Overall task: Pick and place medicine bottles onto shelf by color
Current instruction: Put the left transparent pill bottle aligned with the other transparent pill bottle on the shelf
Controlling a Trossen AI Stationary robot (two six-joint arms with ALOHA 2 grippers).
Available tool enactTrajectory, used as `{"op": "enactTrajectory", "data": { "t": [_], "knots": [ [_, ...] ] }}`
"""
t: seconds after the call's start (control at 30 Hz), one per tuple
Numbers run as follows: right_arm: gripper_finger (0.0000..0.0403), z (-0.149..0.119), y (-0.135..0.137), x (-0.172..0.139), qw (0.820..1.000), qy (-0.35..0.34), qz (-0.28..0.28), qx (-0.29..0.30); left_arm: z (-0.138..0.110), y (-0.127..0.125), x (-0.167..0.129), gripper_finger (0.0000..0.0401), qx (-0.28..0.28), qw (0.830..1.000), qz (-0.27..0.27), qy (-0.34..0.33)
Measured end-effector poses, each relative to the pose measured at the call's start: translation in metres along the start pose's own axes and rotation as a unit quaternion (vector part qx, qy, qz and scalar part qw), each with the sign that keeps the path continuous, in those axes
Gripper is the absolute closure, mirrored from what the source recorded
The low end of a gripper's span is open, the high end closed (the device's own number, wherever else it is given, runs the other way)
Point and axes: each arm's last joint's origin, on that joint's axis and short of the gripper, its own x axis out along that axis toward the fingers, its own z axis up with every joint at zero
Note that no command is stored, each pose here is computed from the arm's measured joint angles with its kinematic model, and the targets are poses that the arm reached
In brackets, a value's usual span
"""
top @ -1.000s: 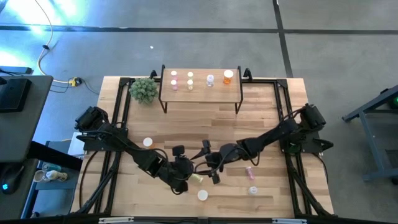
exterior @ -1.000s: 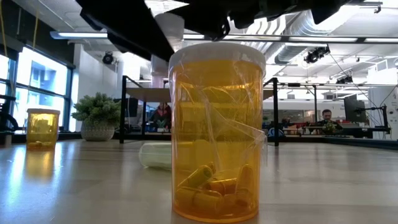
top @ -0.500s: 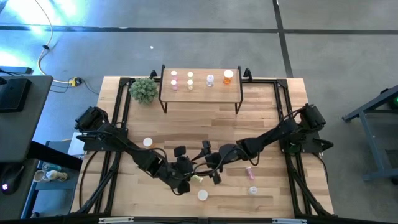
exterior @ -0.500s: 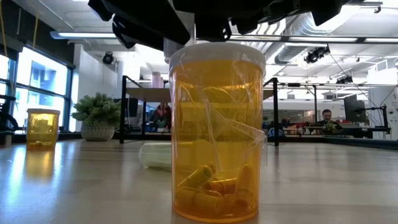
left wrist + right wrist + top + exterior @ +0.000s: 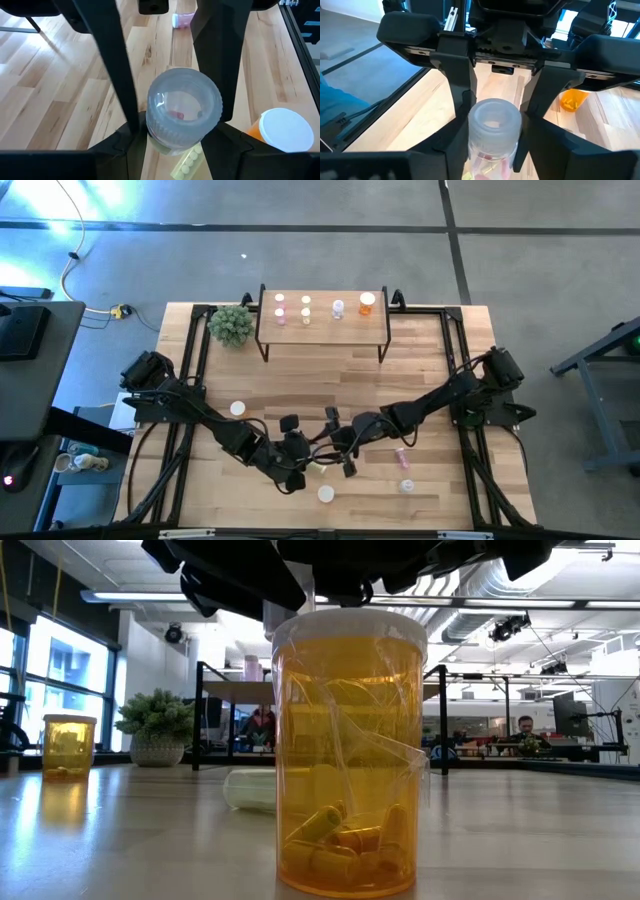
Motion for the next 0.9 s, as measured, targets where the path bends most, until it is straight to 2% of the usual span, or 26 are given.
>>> {"op": "enactTrajectory", "data": {
  "t": [0.27, 0.9],
  "knots": [
    [0.0265, 0.0, 0.0001, 0.0, 1.0, 0.0, 0.004, 0.0, 0.0, 0.0, 0.0, 0.0245, 0.0, 1.0, 0.0, 0.0],
    [0.0265, 0.0, 0.0001, 0.0, 1.0, 0.0, 0.004, 0.0, 0.0, 0.0, 0.0, 0.0244, 0.0, 1.0, 0.0, 0.0]
  ]
}}
